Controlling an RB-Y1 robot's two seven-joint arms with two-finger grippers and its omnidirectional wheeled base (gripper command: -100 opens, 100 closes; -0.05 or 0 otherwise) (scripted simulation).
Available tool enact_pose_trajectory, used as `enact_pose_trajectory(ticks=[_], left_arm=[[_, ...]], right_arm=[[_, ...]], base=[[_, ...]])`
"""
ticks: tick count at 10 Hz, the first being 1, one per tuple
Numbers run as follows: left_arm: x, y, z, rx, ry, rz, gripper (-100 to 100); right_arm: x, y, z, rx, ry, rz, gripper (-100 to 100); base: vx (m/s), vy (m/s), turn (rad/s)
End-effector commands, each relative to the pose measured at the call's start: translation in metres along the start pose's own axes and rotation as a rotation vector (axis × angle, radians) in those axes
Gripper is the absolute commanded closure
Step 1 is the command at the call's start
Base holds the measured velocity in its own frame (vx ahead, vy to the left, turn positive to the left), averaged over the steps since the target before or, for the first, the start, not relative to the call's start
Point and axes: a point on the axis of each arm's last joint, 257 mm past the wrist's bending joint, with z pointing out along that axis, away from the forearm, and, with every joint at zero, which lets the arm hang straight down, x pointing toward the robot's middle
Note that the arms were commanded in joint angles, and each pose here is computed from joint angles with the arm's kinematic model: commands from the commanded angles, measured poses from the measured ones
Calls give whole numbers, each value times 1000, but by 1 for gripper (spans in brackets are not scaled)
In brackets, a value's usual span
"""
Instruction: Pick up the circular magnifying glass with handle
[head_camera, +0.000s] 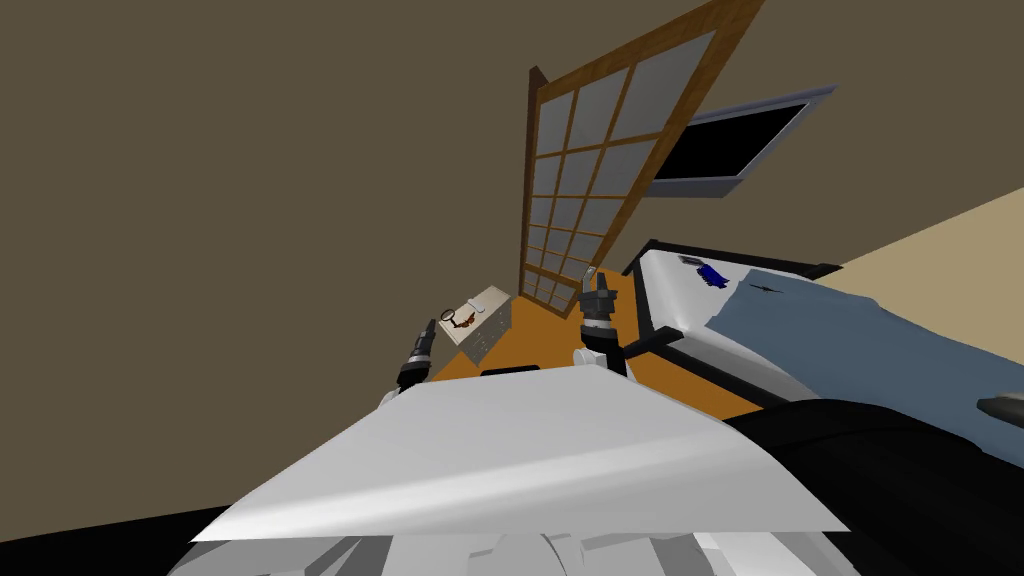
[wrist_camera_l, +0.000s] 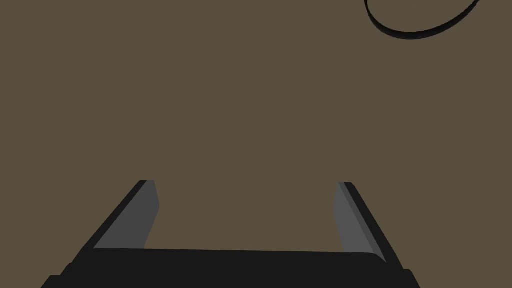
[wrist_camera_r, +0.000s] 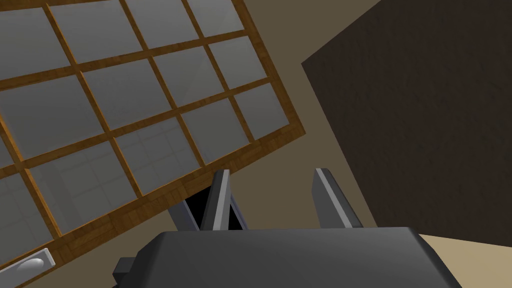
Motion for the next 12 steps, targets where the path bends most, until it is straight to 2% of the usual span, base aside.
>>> enact_pose_trajectory(ticks=[1, 2, 3, 4, 6, 9, 12], left_arm=[[4, 17, -5, -31, 11, 12, -100], [1, 24, -4, -37, 3, 39, -100], [8, 37, -10, -66, 18, 34, -100], [4, 42, -9, -68, 8, 59, -100], [11, 55, -16, -100, 24, 53, -100], [13, 78, -22, -140, 21, 87, -100], [24, 103, -35, -197, 40, 91, -100]], right_arm=[[0, 0, 0, 0, 0, 0, 0], [0, 0, 0, 0, 0, 0, 0], [0, 0, 0, 0, 0, 0, 0], [0, 0, 0, 0, 0, 0, 0], [0, 0, 0, 0, 0, 0, 0], [0, 0, 0, 0, 0, 0, 0], [0, 0, 0, 0, 0, 0, 0]], base=[[4, -2, -109], [6, -3, -162], [6, 2, -81], [8, 1, -161], [6, 4, -37], [10, 5, -135], [12, 13, -95]])
